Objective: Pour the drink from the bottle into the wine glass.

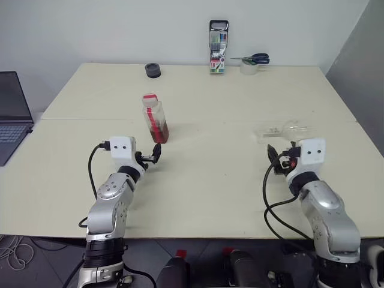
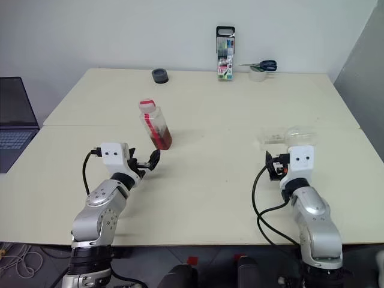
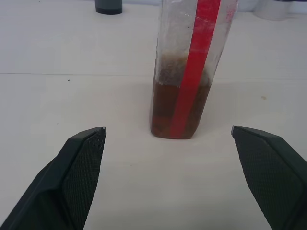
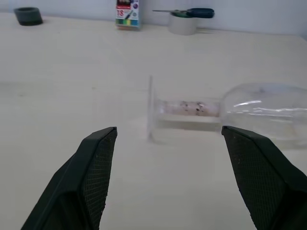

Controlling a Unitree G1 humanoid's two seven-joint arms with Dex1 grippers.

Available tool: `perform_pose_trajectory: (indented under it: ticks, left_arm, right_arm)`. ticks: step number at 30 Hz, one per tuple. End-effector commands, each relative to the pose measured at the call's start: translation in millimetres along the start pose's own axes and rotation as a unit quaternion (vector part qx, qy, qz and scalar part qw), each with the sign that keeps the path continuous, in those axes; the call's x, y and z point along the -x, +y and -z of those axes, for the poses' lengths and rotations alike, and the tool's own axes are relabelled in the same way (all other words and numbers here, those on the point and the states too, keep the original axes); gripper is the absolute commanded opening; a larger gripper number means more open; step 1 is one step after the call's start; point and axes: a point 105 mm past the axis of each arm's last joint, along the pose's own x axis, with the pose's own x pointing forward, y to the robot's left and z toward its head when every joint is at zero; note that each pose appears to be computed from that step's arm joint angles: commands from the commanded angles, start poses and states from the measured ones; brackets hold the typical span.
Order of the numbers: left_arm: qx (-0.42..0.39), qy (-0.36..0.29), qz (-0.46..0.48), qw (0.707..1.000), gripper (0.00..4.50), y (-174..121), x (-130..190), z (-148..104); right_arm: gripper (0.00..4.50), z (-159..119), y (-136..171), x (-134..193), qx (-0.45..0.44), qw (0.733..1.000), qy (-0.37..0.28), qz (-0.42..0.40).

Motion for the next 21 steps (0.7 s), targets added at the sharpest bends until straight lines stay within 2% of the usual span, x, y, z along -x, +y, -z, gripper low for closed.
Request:
perform_pose_trajectory:
  ticks: [1,3,5,8,21]
  left_arm:
    - [-0.007,-0.031,0.007,0.999,4.47,-3,-4,-19]
    - [-0.008,-0.031,0.011,0.999,4.47,-5,-6,-20]
    - [-0.009,-0.033,0.013,0.999,4.47,-6,-8,-21]
    - [-0.013,-0.037,0.017,0.999,4.47,-7,-12,-25]
    - [-0.009,-0.052,0.018,0.998,4.47,-9,-27,-35]
  right_arm:
    - [3.75,-44,25,2,0.001,0.988,-0.054,-0.142]
    - [3.75,-61,44,10,0.0,0.969,-0.066,-0.239]
    - [3.75,-71,55,17,0.001,0.951,-0.065,-0.304]
    - [3.75,-80,68,18,-0.006,0.93,-0.064,-0.363]
    - [3.75,-91,85,5,-0.019,0.92,-0.083,-0.383]
